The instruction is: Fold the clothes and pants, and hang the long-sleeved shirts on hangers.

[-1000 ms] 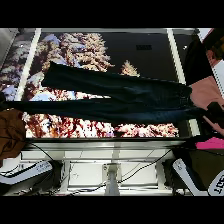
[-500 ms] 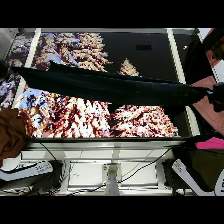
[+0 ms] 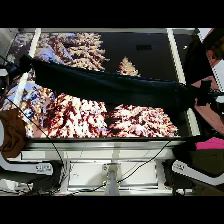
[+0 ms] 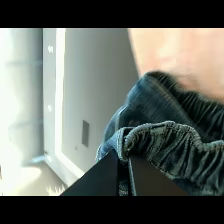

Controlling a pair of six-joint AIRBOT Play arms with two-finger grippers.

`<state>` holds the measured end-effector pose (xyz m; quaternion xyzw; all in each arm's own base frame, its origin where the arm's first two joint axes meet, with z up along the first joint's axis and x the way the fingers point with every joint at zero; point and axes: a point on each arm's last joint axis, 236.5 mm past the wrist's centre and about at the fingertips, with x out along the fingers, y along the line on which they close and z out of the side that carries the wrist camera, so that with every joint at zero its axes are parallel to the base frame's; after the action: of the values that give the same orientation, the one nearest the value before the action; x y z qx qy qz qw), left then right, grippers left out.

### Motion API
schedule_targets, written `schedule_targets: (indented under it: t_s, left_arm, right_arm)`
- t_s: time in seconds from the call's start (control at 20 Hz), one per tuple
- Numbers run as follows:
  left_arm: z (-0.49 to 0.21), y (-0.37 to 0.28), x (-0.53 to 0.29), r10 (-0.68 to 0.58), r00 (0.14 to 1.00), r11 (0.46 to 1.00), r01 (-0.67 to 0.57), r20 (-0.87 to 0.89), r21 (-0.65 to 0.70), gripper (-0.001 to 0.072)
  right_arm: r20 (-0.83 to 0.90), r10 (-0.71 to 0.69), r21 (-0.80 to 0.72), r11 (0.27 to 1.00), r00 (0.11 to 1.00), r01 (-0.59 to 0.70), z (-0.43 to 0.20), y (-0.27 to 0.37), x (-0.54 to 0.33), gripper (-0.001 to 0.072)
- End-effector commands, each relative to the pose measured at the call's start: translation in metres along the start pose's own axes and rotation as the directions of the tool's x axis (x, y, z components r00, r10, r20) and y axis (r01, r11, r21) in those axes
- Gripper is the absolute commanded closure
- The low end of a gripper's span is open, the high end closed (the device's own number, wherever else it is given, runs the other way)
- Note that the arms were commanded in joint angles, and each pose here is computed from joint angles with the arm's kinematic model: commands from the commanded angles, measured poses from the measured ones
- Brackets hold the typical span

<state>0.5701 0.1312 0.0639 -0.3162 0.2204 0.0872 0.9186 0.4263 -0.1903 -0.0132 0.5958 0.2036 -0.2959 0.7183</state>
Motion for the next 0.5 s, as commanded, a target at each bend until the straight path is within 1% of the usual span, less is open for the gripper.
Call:
schedule_targets:
  t_s: [0.0,0.15,0.3,0.45]
  left_arm:
    - [-0.005,0.013,0.015,0.035,0.999,0.999,-0.035,0.019,-0.005,0.0681]
    - [-0.014,0.018,0.021,0.043,0.999,0.999,-0.043,0.002,-0.007,0.0681]
    - [-0.026,0.023,0.029,0.05,0.998,0.999,-0.05,-0.023,-0.011,0.0681]
    - [-0.034,0.027,0.035,0.057,0.998,0.998,-0.057,-0.036,-0.012,0.0681]
  right_arm:
    - [0.08,0.022,0.109,0.994,0.997,-0.031,0.016,0.0,0.014,0.0677]
    - [0.171,0.1,0.061,0.992,0.98,-0.112,0.023,0.028,0.013,0.0677]
    - [0.292,0.202,0.003,0.977,0.935,-0.212,0.033,0.06,0.005,0.0677]
    - [0.344,0.25,-0.029,0.966,0.905,-0.256,0.034,0.073,0.003,0.0677]
